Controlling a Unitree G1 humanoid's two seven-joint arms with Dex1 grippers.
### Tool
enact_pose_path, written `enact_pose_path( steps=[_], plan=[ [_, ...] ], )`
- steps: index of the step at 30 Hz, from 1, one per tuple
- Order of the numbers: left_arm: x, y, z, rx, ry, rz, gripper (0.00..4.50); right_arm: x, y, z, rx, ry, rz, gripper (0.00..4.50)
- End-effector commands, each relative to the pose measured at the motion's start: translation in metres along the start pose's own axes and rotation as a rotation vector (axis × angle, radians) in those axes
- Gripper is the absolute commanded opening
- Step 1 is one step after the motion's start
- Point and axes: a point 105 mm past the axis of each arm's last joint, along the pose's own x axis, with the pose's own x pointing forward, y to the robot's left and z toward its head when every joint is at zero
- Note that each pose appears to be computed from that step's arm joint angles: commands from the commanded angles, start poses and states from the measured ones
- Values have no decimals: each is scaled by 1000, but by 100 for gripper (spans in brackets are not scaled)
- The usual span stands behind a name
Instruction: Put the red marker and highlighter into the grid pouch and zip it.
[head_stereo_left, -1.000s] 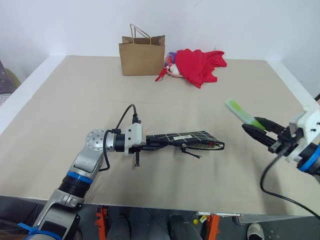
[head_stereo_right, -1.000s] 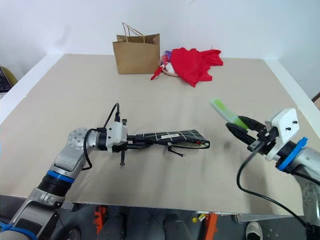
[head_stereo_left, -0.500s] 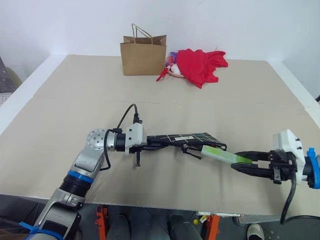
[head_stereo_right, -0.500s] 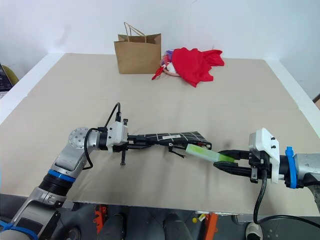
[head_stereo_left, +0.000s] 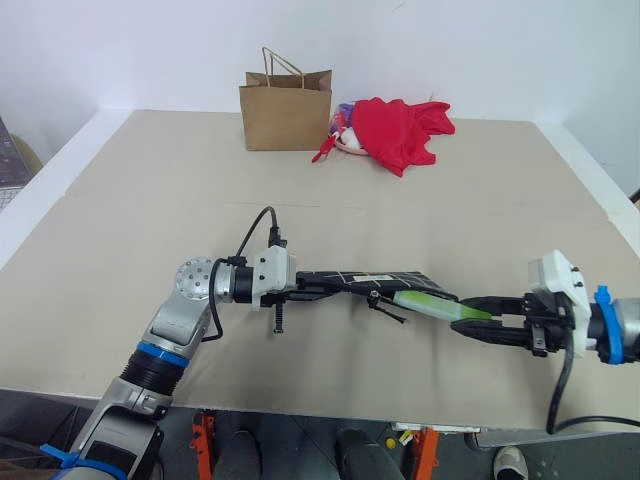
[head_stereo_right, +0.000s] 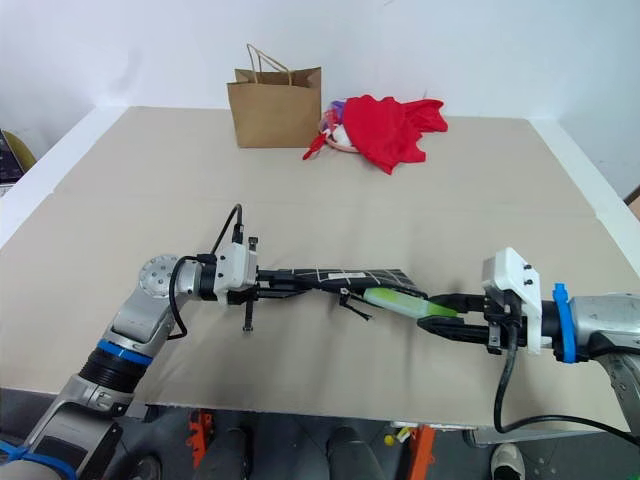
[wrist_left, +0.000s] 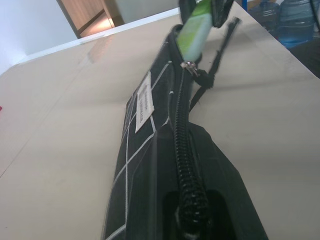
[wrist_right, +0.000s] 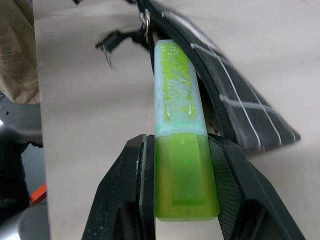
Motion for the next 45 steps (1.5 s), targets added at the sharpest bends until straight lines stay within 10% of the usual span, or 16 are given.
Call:
enact_pose_path(
  steps=[1, 14, 22, 40, 45],
  plan=[
    [3, 2, 12, 44, -39, -4, 0, 10, -3, 8, -11, -12, 10, 114],
    [3, 2, 13, 47, -42, 8, 0, 35, -5, 30, -40, -37, 65, 114],
    [3, 3, 13, 44, -43, 12, 0, 40, 12, 43, -214, -80, 105, 442],
    [0, 6, 12, 46, -23, 15, 0, 55, 29, 35, -600, -320, 25, 442],
    [-2, 6, 12, 45, -17, 22, 0, 58, 33, 31, -687, -332, 61, 289]
  ],
)
